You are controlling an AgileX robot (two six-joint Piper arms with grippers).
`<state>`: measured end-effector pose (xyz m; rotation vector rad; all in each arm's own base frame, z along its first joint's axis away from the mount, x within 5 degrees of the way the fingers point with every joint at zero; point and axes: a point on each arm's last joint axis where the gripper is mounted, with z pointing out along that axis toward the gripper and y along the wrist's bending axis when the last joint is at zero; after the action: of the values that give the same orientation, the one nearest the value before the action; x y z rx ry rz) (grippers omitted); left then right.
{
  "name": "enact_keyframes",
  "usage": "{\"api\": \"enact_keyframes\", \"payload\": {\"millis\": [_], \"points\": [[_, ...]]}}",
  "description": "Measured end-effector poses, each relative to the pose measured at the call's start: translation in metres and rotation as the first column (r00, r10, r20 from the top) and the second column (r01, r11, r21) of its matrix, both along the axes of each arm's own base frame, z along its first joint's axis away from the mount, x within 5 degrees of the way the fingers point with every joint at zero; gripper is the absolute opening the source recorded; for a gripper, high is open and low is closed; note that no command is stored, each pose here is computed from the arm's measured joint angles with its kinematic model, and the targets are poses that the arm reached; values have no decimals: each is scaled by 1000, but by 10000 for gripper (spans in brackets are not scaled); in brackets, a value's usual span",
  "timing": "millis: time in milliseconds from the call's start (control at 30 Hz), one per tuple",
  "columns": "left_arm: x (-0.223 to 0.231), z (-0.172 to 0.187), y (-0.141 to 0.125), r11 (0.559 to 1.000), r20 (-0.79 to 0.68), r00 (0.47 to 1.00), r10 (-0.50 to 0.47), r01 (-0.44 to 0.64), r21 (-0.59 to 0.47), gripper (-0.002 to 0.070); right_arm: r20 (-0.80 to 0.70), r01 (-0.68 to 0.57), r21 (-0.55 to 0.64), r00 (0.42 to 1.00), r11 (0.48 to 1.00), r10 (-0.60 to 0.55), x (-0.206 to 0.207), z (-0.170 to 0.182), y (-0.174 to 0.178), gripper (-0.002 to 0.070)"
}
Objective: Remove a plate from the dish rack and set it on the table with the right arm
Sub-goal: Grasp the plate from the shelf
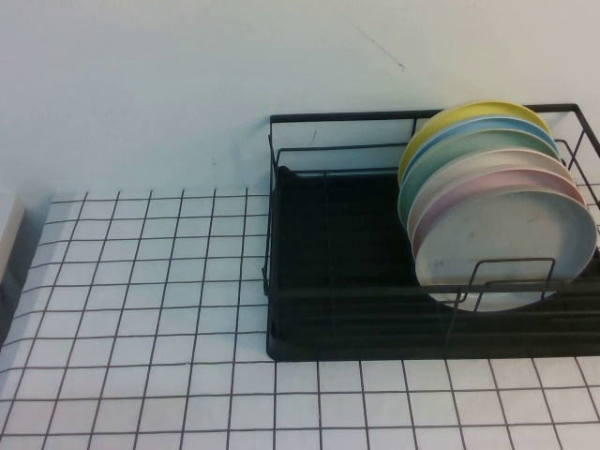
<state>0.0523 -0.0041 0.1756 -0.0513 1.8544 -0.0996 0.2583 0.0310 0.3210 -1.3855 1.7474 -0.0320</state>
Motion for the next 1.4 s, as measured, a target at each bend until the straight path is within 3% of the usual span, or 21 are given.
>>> {"api": "enact_keyframes", "payload": {"millis": [167,233,400,733,900,1133,1400], "points": [[0,0,0,1000,0,1000,0,0,0,-4,-41,-50,-29,998,998,49,17,-22,0,274],[0,0,0,1000,0,1000,0,0,0,-4,-42,-59,-33,997,998,57,22,-28,0,323],[0,0,0,1000,0,1000,0,0,0,-4,-18,-24,-37,1000,999,23,38,-38,2,356],[0,0,0,1000,0,1000,-1,1,4,-4,-36,29,-61,999,998,-31,61,-66,7,358],[0,0,0,1000,0,1000,-1,1,4,-4,-17,65,-48,998,997,-66,67,-70,6,289],[0,0,0,1000,0,1000,-1,1,4,-4,41,83,-6,996,997,-82,72,-67,7,52],[0,0,0,1000,0,1000,-1,1,4,-4,62,142,103,987,985,-149,73,-55,8,30]]}}
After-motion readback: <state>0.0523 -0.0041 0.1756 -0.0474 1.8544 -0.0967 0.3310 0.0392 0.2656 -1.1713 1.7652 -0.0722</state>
